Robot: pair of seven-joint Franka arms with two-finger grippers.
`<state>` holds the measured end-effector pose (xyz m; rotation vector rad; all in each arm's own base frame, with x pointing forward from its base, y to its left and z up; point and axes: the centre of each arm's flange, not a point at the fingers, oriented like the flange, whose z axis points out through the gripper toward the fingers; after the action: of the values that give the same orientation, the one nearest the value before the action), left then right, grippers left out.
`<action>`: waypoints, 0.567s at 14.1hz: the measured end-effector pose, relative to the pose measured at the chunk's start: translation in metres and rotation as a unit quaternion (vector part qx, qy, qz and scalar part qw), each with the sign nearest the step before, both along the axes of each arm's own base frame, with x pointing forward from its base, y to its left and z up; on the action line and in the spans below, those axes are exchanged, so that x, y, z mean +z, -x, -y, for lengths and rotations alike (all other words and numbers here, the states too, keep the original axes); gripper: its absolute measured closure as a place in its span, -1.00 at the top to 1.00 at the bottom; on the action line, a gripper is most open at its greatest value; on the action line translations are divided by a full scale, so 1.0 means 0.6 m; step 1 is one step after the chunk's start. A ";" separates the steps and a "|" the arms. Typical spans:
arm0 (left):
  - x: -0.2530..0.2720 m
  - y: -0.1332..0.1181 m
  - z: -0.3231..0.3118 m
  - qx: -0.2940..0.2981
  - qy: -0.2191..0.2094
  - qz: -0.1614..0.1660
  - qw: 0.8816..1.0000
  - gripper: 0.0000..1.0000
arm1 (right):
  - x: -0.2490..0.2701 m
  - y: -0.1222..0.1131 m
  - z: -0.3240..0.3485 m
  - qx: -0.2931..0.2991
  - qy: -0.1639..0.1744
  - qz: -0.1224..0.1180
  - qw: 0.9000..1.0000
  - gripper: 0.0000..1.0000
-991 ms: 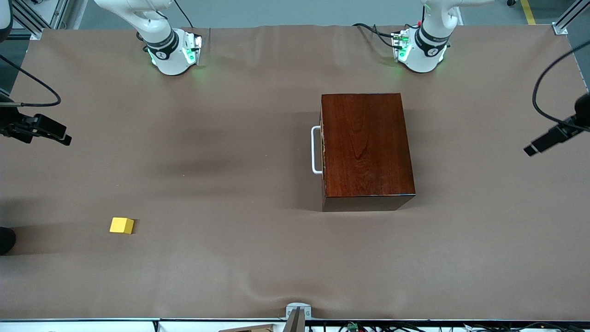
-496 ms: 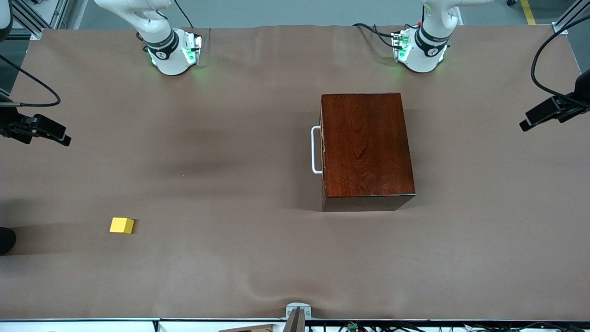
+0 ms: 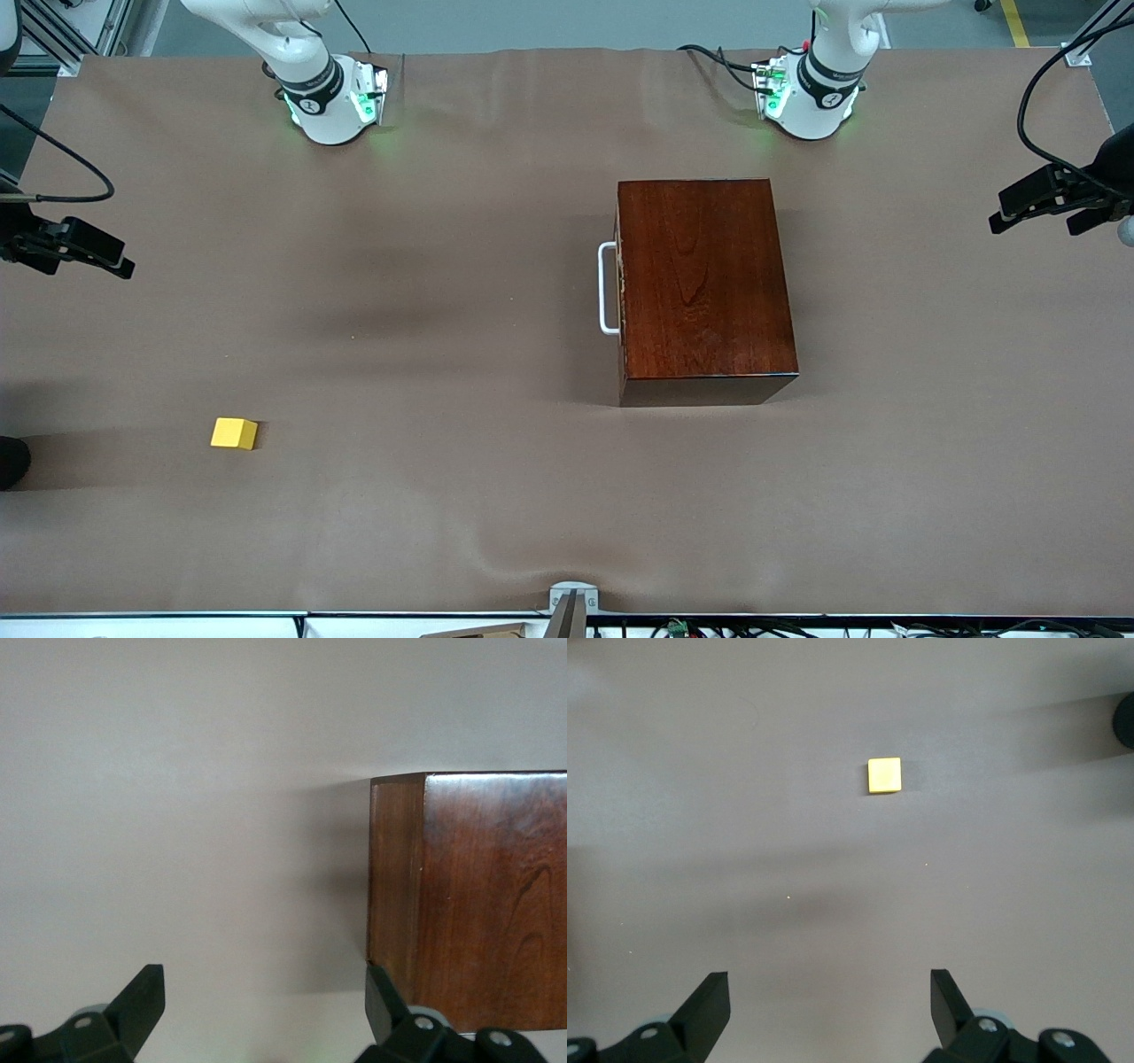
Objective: Open drawer, take yellow block, close drawer
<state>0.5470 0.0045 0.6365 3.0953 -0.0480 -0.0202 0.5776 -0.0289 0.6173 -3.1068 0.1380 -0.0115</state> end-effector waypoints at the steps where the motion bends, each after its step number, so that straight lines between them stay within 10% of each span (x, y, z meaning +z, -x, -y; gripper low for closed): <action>1: 0.006 0.002 0.009 -0.009 -0.019 0.003 1.000 1.00 | 0.000 0.000 0.000 0.000 0.000 0.000 1.000 1.00; 8: 0.023 0.019 0.034 -0.026 -0.038 0.007 0.999 1.00 | -0.001 0.000 -0.001 0.000 0.000 -0.001 1.000 1.00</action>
<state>0.5357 -0.0159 0.6501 3.1702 -0.1299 -0.0032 0.5776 -0.0286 0.6168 -3.1068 0.1371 -0.0095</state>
